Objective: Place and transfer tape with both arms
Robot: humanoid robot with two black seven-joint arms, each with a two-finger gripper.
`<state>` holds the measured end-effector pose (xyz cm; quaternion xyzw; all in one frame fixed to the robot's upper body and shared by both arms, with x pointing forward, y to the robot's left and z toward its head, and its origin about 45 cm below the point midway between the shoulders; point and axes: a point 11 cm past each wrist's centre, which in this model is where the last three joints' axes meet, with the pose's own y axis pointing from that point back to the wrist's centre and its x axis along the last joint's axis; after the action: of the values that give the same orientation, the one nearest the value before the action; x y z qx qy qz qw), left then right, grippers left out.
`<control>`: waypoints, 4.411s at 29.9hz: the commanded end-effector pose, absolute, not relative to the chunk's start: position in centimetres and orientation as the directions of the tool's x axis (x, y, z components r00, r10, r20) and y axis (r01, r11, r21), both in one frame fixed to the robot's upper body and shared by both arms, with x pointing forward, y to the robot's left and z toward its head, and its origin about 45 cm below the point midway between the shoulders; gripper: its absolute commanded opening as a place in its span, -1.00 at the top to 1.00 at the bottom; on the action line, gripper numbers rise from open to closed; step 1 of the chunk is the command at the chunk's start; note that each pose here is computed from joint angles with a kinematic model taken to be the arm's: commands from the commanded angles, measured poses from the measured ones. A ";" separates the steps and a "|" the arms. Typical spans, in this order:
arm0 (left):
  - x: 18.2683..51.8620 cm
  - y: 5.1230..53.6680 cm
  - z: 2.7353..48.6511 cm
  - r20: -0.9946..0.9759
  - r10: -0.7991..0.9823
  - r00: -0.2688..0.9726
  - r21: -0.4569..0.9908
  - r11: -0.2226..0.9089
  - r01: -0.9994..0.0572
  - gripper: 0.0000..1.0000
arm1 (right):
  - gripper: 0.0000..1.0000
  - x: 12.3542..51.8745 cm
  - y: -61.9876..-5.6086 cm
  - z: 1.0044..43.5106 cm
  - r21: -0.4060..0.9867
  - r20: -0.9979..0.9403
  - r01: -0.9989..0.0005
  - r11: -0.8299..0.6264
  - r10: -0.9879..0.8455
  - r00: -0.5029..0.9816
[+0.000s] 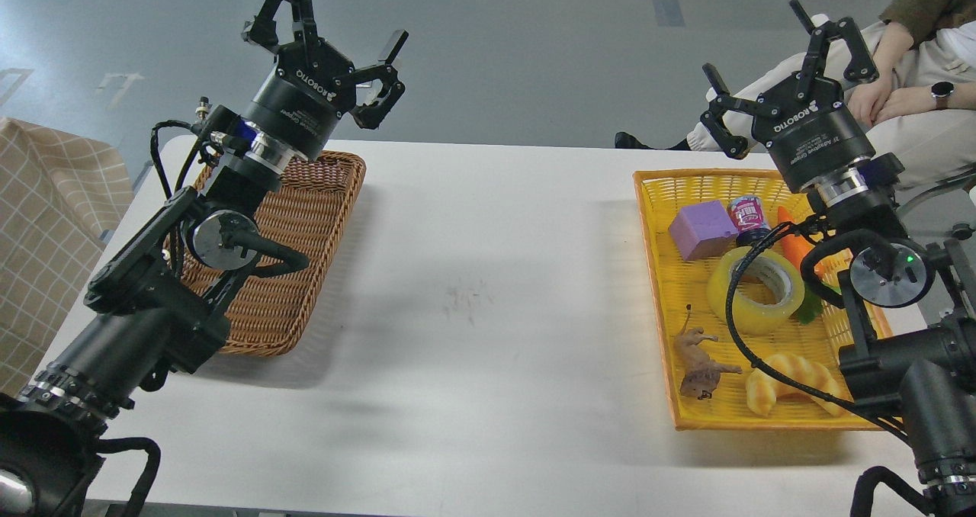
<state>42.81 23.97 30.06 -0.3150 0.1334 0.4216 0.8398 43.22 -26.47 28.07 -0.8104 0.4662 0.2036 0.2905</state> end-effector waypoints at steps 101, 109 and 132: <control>43.1 23.7 31.8 -0.453 0.623 0.638 -0.443 0.464 -0.767 -0.96 | -1.00 36.8 -38.7 27.4 0.492 0.846 -0.855 -0.163 -0.141 0.513; 43.1 24.5 31.8 -0.441 0.639 0.630 -0.437 0.460 -0.773 -0.96 | -0.98 35.0 -39.6 24.0 0.568 0.814 -0.815 -0.111 -0.069 0.577; 43.0 24.5 31.9 -0.438 0.640 0.631 -0.435 0.464 -0.772 -0.96 | -0.98 36.3 -37.9 19.5 0.635 0.761 -0.765 -0.108 -0.084 0.643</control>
<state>43.05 24.50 31.89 -0.3085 0.1068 0.4157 0.8489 35.76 -37.85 20.09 -0.6841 0.3110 -0.2943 -0.5905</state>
